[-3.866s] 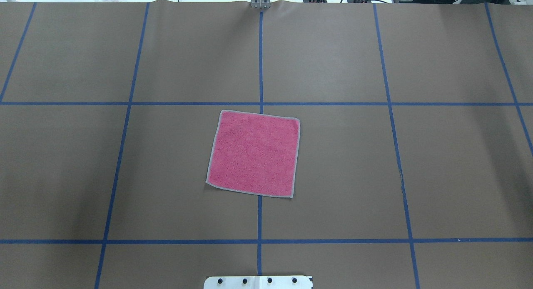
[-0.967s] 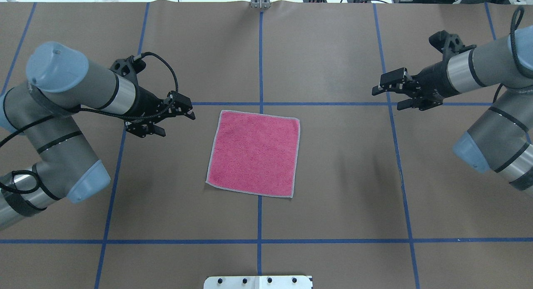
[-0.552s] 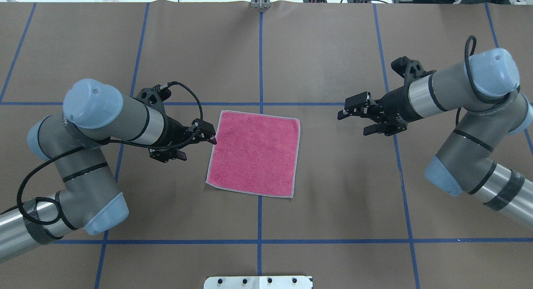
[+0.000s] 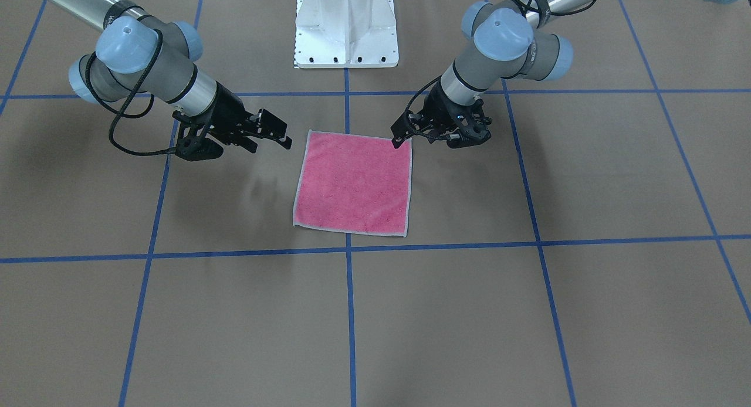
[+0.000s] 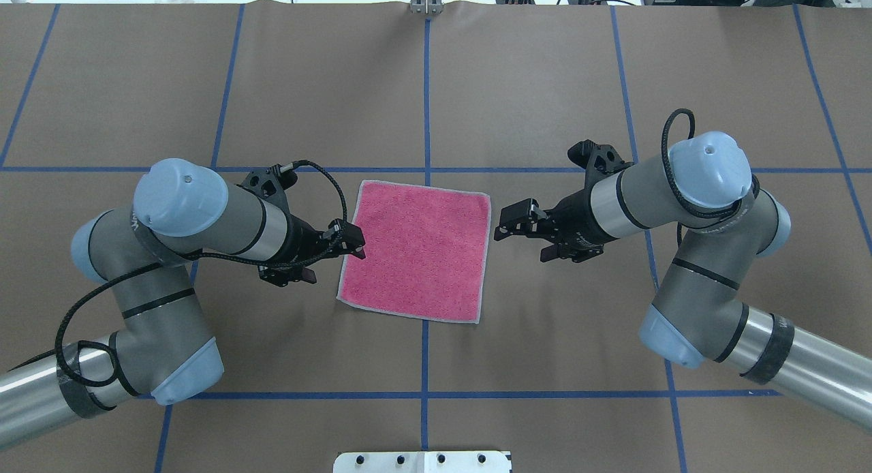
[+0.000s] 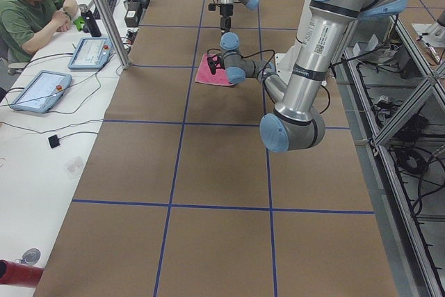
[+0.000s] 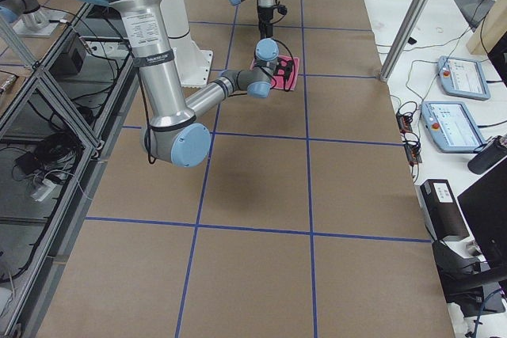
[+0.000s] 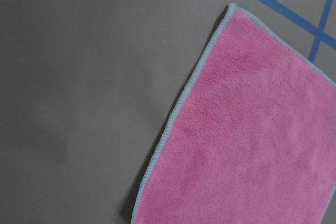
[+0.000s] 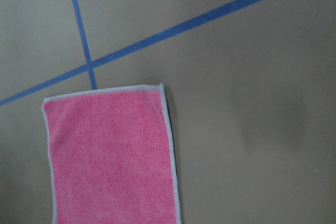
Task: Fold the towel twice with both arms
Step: 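Move both grippers toward opposite edges of the pink towel, then lower the left gripper onto the towel's near corner while the right gripper hovers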
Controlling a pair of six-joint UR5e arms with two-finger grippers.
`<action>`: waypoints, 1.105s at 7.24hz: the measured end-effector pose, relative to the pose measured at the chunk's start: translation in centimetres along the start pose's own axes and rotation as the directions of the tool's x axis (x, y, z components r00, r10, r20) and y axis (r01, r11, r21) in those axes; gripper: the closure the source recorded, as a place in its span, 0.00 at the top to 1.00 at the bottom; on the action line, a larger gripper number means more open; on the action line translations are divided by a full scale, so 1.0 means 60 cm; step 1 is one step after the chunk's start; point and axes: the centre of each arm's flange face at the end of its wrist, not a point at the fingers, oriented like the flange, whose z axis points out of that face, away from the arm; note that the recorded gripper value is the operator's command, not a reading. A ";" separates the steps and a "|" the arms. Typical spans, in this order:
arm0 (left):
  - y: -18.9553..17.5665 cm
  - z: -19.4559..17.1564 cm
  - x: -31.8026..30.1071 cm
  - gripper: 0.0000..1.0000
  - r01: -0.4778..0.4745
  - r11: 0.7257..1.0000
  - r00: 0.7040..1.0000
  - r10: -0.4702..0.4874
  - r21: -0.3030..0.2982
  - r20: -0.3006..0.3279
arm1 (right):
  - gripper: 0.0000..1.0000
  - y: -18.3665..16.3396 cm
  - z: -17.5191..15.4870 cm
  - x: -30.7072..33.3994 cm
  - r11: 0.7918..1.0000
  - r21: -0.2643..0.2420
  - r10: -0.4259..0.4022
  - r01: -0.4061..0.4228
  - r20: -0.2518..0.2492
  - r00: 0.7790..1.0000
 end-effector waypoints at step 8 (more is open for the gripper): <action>0.020 0.052 -0.012 0.69 -0.011 1.000 0.999 0.011 0.004 0.036 | 0.99 0.044 0.035 -0.007 1.000 -0.024 -0.019 0.019 -0.007 1.000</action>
